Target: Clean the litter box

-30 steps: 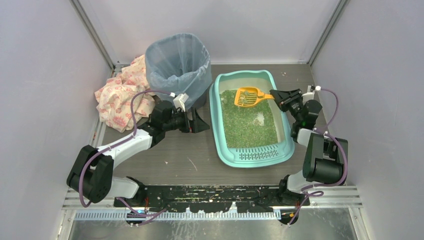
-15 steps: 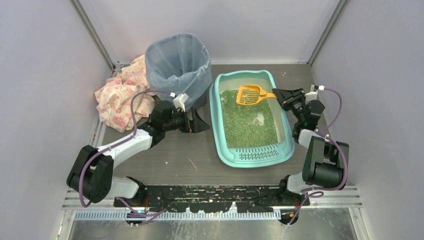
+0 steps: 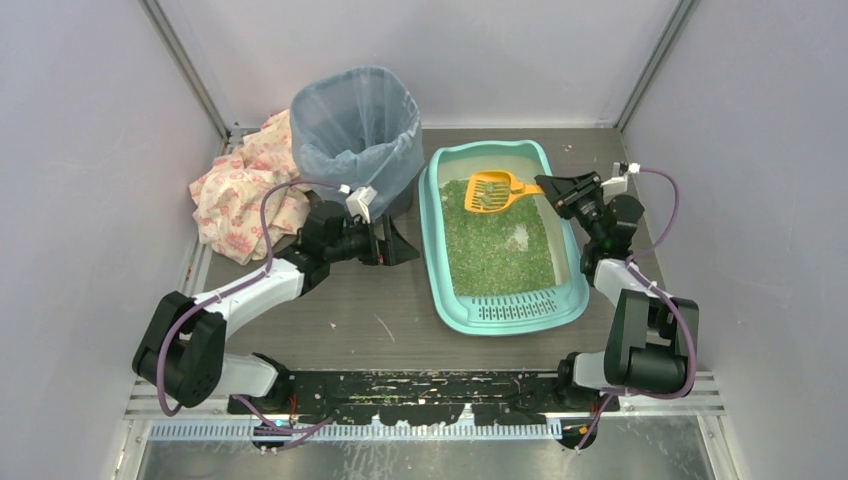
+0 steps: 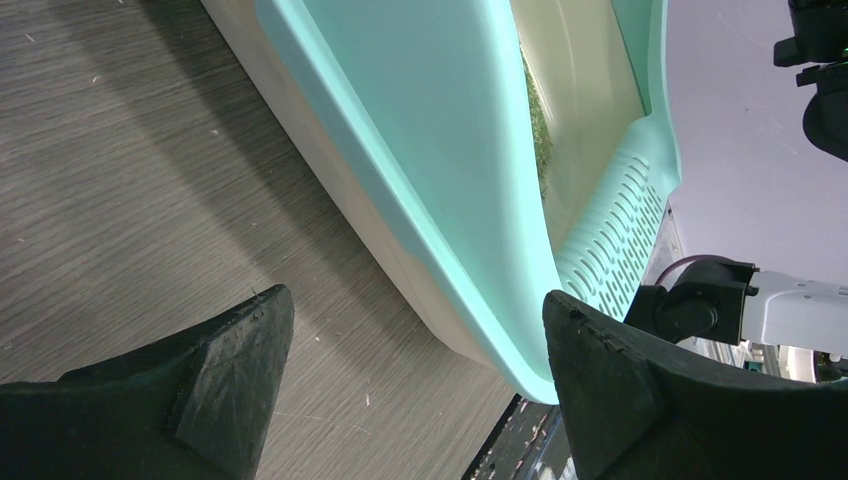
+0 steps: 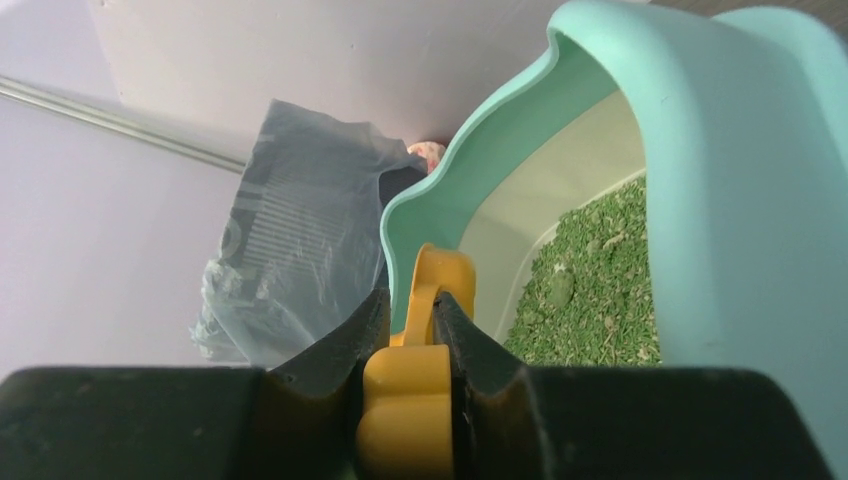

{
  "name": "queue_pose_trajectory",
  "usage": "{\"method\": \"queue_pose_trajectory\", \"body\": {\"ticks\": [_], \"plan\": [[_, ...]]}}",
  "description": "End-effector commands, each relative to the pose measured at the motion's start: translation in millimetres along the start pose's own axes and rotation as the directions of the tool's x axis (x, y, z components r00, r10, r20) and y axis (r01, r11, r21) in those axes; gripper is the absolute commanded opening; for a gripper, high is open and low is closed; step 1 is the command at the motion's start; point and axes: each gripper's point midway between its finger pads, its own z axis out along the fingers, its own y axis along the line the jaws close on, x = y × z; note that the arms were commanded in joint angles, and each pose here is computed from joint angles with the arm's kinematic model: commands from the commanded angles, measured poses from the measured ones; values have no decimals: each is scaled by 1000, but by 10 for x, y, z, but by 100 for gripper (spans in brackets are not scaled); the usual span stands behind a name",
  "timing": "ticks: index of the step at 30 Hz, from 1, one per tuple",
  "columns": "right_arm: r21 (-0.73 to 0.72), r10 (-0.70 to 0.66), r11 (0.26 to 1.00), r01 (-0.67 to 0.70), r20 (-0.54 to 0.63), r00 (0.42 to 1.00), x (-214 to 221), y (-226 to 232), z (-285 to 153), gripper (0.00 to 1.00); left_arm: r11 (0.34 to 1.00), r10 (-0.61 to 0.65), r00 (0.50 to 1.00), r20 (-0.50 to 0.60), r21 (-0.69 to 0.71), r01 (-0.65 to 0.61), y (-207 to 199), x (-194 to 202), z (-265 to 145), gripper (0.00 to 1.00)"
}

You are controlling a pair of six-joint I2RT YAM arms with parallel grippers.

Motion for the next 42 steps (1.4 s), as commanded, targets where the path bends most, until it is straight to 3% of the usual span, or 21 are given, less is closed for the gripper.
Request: {"method": "queue_pose_trajectory", "body": {"ticks": [1,15,29,37,42], "plan": [[-60,-18,998,20,26,999,-66,132,33,1,997,44,997,56,68,-48,-208,-191,-12,94],[-185,-32,982,38,35,999,-402,807,203,1,997,47,997,63,60,-51,-206,-206,-33,93],[-348,-132,930,117,-20,991,-568,2072,1046,1,997,42,997,59,58,-46,-199,-196,-26,93],[-393,-188,909,138,-94,978,-227,2395,1785,1,998,40,998,52,54,-43,-174,-182,-2,93],[-351,-314,903,247,-147,938,158,2453,2137,1,998,46,997,54,41,-49,-155,-185,-11,93]]}}
